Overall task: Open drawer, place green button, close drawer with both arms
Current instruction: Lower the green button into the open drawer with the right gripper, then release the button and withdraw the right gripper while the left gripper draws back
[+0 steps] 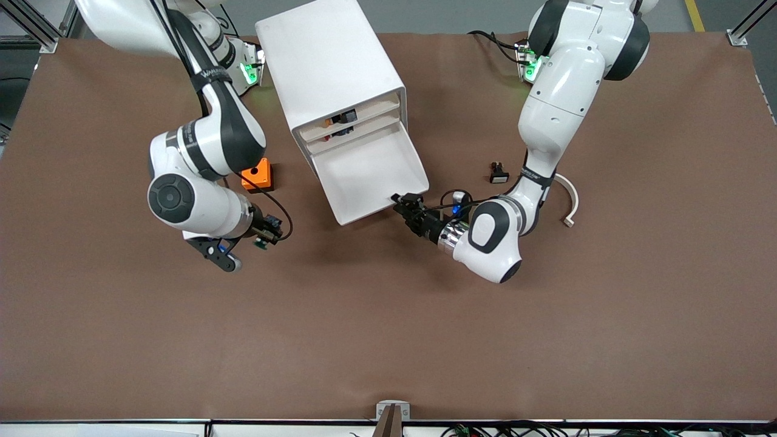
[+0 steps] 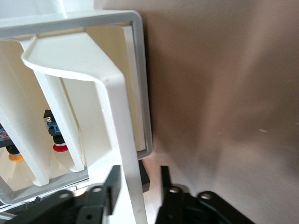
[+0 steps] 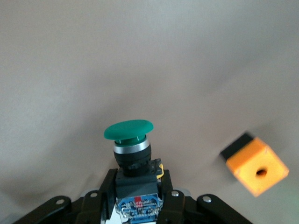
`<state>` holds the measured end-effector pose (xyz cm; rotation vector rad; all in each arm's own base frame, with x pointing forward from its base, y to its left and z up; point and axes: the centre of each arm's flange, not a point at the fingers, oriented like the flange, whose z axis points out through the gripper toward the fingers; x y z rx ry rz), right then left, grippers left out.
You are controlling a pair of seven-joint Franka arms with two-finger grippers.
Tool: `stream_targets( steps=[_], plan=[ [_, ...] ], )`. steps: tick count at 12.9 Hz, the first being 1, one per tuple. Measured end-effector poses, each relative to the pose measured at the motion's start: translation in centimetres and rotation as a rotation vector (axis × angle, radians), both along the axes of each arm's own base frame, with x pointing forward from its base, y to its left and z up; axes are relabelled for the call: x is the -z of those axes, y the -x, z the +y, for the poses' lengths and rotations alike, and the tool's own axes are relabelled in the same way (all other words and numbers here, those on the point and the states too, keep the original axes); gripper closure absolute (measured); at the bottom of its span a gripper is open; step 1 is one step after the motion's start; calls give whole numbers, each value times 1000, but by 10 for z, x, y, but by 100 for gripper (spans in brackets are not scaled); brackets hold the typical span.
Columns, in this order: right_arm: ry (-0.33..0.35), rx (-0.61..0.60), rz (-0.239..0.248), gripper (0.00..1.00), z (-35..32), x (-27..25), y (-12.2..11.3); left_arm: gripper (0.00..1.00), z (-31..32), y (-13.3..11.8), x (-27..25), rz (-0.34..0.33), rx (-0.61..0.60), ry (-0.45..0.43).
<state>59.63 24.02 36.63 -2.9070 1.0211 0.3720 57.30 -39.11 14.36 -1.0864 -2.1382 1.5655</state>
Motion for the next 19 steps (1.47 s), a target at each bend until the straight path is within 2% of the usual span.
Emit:
stream_targets(
  steps=[3,4,5,8,10,12,14,16,18,19],
  plan=[
    [18,126,23,59,34,-8,29,18,38,-30,-24,-88,24,-57],
    [25,173,14,59,55,-9,39,6,61,-41,-37,-115,55,-88],
    [29,220,-2,59,79,-7,50,1,90,-55,-53,-134,90,-110],
    [21,306,-54,59,141,16,92,1,200,-95,-103,-219,111,-41],
    [10,340,-76,59,171,25,117,1,253,-101,-125,-303,183,-18],
    [4,365,-88,59,192,31,134,1,265,-94,-135,-387,353,-22],
    [29,376,-125,59,206,50,144,1,263,-91,-142,-474,522,-19],
    [48,401,-173,59,215,76,145,0,258,-90,-162,-587,713,20],
    [52,423,-182,58,213,92,138,0,256,-89,-185,-658,820,40],
    [52,436,-186,54,208,89,130,0,258,-90,-190,-674,837,41]
  ],
)
